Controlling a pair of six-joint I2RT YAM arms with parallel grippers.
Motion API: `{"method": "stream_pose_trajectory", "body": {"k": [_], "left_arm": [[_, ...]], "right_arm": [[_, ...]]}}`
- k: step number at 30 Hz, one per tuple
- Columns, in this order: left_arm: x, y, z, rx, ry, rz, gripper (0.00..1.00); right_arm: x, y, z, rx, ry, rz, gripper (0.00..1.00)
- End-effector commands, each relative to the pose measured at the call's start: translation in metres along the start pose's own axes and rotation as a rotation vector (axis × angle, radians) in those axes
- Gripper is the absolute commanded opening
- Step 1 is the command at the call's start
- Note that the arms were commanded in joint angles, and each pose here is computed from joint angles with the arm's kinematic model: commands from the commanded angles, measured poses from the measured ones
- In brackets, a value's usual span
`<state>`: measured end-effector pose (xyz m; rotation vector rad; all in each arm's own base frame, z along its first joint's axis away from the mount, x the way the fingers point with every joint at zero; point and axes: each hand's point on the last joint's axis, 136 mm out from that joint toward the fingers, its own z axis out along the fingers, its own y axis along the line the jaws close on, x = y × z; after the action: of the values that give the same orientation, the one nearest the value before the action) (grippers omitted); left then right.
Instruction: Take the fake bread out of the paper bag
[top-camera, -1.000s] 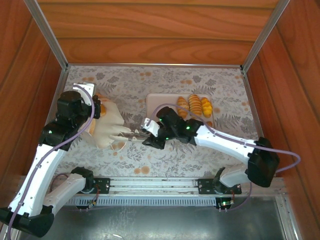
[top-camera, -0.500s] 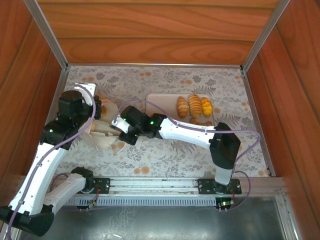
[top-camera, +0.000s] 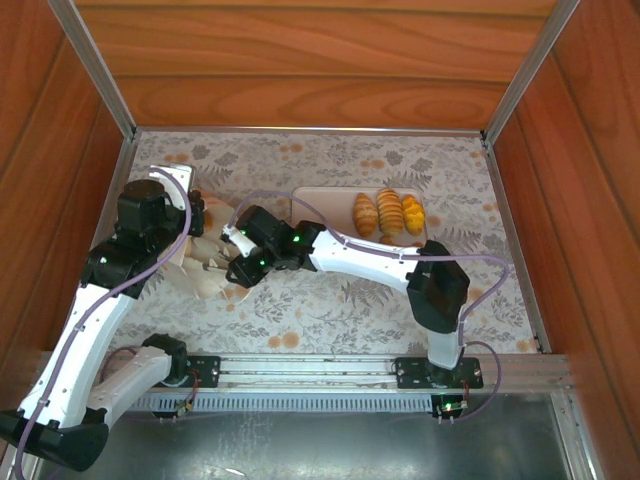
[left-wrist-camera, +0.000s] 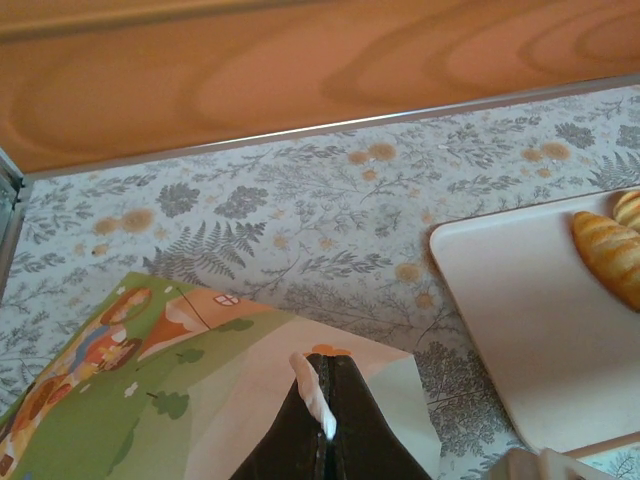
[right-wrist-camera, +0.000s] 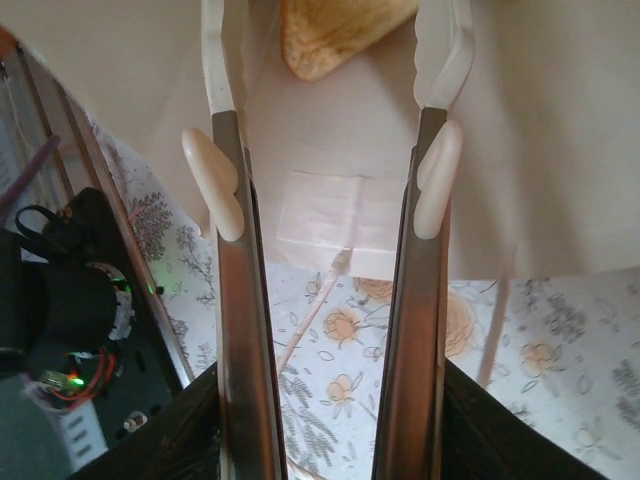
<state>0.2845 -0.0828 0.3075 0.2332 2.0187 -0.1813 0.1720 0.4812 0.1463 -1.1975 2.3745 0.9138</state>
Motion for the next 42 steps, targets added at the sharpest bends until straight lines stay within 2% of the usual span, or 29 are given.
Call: {"method": "stream_pose_trajectory", "body": {"k": [1, 7, 11, 22, 27, 31, 37, 42], "left_arm": [[-0.013, -0.004, -0.003, 0.02, -0.045, -0.028, 0.0], [-0.013, -0.015, 0.006, 0.078, -0.028, -0.05, 0.0], [-0.011, -0.021, 0.008, 0.111, -0.019, -0.065, 0.0], [-0.008, -0.026, 0.008, 0.138, -0.016, -0.088, 0.0], [-0.008, -0.025, 0.008, 0.135, -0.018, -0.096, 0.0], [-0.012, -0.025, 0.008, 0.129, -0.023, -0.124, 0.0], [-0.008, -0.013, 0.007, 0.063, -0.034, -0.156, 0.0], [-0.006, -0.006, 0.008, 0.024, -0.037, -0.138, 0.0]], "right_arm": [[-0.012, 0.004, 0.003, -0.09, -0.035, 0.166, 0.49], [-0.018, 0.001, 0.018, -0.194, -0.053, 0.386, 0.48], [-0.025, 0.009, 0.027, -0.3, -0.051, 0.471, 0.48], [-0.034, 0.004, 0.049, -0.374, -0.042, 0.6, 0.51], [-0.036, 0.011, 0.057, -0.441, -0.032, 0.6, 0.51], [-0.041, 0.011, 0.05, -0.478, -0.028, 0.606, 0.45], [-0.045, 0.0, 0.014, -0.381, -0.084, 0.51, 0.26], [-0.031, -0.02, -0.008, -0.171, -0.093, 0.455, 0.24]]}}
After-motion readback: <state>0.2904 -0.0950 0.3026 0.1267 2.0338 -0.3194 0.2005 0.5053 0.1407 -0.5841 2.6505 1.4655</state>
